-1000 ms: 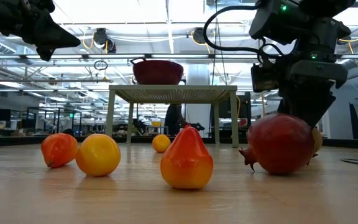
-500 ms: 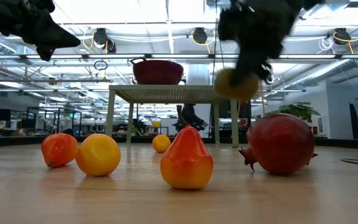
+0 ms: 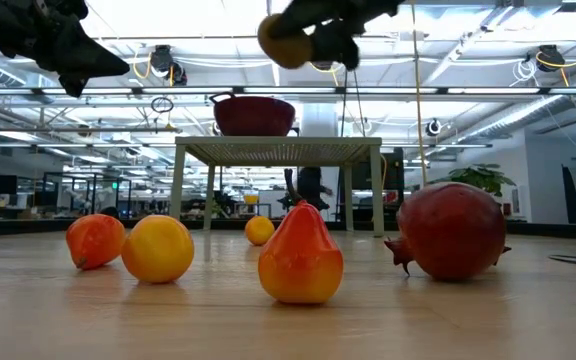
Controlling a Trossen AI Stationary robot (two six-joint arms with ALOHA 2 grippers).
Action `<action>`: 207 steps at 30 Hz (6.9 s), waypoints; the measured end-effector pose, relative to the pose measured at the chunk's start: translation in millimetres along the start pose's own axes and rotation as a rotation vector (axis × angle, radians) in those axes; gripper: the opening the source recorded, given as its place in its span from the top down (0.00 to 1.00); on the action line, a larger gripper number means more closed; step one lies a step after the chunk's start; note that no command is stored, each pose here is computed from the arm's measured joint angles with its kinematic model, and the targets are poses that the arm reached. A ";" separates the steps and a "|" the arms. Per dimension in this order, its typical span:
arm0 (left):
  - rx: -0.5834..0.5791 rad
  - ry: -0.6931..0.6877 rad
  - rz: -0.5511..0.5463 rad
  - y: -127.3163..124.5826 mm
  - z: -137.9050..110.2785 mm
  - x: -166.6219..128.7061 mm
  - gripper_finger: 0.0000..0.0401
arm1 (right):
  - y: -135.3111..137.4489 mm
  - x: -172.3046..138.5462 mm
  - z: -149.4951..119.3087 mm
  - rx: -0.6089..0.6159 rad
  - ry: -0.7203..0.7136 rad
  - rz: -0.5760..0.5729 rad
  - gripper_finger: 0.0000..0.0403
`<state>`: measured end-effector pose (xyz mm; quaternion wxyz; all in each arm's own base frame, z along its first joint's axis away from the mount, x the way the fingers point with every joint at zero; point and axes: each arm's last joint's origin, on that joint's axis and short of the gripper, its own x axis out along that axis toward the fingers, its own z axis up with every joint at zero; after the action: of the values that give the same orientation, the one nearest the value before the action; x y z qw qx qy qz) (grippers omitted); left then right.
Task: Pick & Place Fruit
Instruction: Put the brown kiwi in the red strainer bowl on the shelf, then put the red pomegranate in the red strainer bowl on the shelf
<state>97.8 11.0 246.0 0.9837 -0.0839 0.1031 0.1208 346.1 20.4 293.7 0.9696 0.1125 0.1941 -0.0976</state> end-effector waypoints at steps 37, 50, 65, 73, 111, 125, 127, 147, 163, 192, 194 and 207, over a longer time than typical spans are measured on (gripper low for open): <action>-0.006 0.000 0.000 0.0 0.0 0.0 0.95 | -122.4 37.9 124.1 -0.292 -0.281 -0.124 0.46; -0.006 0.000 0.001 0.0 0.0 0.0 0.95 | -132.8 78.0 118.8 -0.349 -0.164 -0.140 0.46; -0.006 -0.004 0.026 0.7 0.1 0.0 0.95 | -152.7 78.0 112.9 -0.503 -0.084 -0.139 0.45; -0.011 -0.005 0.026 0.7 0.1 0.0 0.95 | -157.3 94.2 100.9 -0.569 -0.046 -0.134 0.45; -0.028 -0.005 0.026 0.7 0.1 0.0 0.95 | -147.7 81.4 112.6 -0.531 -0.093 -0.197 0.30; -0.023 -0.005 0.026 0.8 0.1 0.0 0.95 | -84.6 18.5 124.7 -0.395 0.003 -0.308 0.47; -0.023 -0.005 0.025 0.7 0.1 0.0 0.95 | -75.9 10.2 124.5 -0.350 0.011 -0.308 0.53; 0.022 -0.003 0.022 0.7 0.0 0.0 0.95 | 25.7 -40.3 95.6 -0.179 0.146 -0.085 0.98; 0.022 -0.003 0.025 0.7 0.0 0.0 0.95 | 90.4 -58.9 15.0 -0.332 0.570 0.313 1.00; 0.012 -0.002 0.026 0.7 0.0 0.2 0.95 | 94.5 -40.5 -83.2 -0.532 0.704 0.477 0.63; 0.005 -0.002 0.026 0.7 0.0 0.2 0.95 | 94.8 -38.3 -85.7 -0.533 0.682 0.488 0.56; -0.010 -0.003 0.026 0.7 0.0 0.2 0.95 | 75.9 -23.2 -119.5 -0.496 0.660 0.513 0.23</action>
<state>97.8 11.7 245.9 0.9818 -0.0875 0.1023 0.1344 300.5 126.9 209.2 0.8467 -0.0528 0.4745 0.2348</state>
